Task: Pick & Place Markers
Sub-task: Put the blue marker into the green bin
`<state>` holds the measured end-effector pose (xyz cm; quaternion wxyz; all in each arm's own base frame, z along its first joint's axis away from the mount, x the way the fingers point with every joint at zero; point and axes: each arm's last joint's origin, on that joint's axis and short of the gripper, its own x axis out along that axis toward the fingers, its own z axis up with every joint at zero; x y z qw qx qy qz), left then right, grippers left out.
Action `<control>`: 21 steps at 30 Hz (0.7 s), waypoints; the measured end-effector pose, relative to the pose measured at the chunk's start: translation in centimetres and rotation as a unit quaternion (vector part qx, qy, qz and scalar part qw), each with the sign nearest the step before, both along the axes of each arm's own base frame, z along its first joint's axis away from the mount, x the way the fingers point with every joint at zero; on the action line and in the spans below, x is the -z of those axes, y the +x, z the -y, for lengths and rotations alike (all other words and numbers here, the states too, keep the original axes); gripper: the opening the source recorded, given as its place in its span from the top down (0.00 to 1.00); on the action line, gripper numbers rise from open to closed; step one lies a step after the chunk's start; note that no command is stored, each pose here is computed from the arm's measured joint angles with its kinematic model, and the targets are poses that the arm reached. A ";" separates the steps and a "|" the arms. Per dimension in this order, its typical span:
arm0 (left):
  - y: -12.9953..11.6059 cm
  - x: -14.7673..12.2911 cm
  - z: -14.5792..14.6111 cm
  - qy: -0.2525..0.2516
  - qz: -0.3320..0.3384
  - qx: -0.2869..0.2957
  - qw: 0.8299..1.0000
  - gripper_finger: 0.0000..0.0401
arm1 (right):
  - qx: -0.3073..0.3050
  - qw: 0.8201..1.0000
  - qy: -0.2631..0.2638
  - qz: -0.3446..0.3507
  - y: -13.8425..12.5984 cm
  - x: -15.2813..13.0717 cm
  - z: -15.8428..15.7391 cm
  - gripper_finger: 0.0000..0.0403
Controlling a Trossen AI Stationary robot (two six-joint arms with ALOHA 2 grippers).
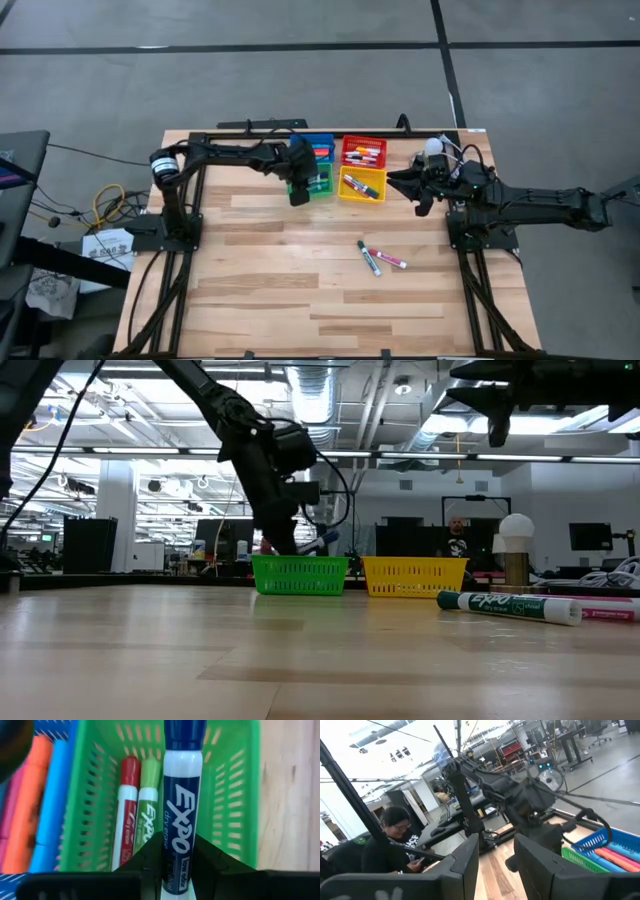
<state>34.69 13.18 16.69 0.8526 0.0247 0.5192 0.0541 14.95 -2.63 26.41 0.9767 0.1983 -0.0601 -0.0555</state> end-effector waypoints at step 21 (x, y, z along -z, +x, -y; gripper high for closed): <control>0.1 1.1 -0.1 -0.001 -0.016 -0.003 1.000 0.67 | -0.001 1.000 0.000 -0.002 0.0 0.0 0.0 0.71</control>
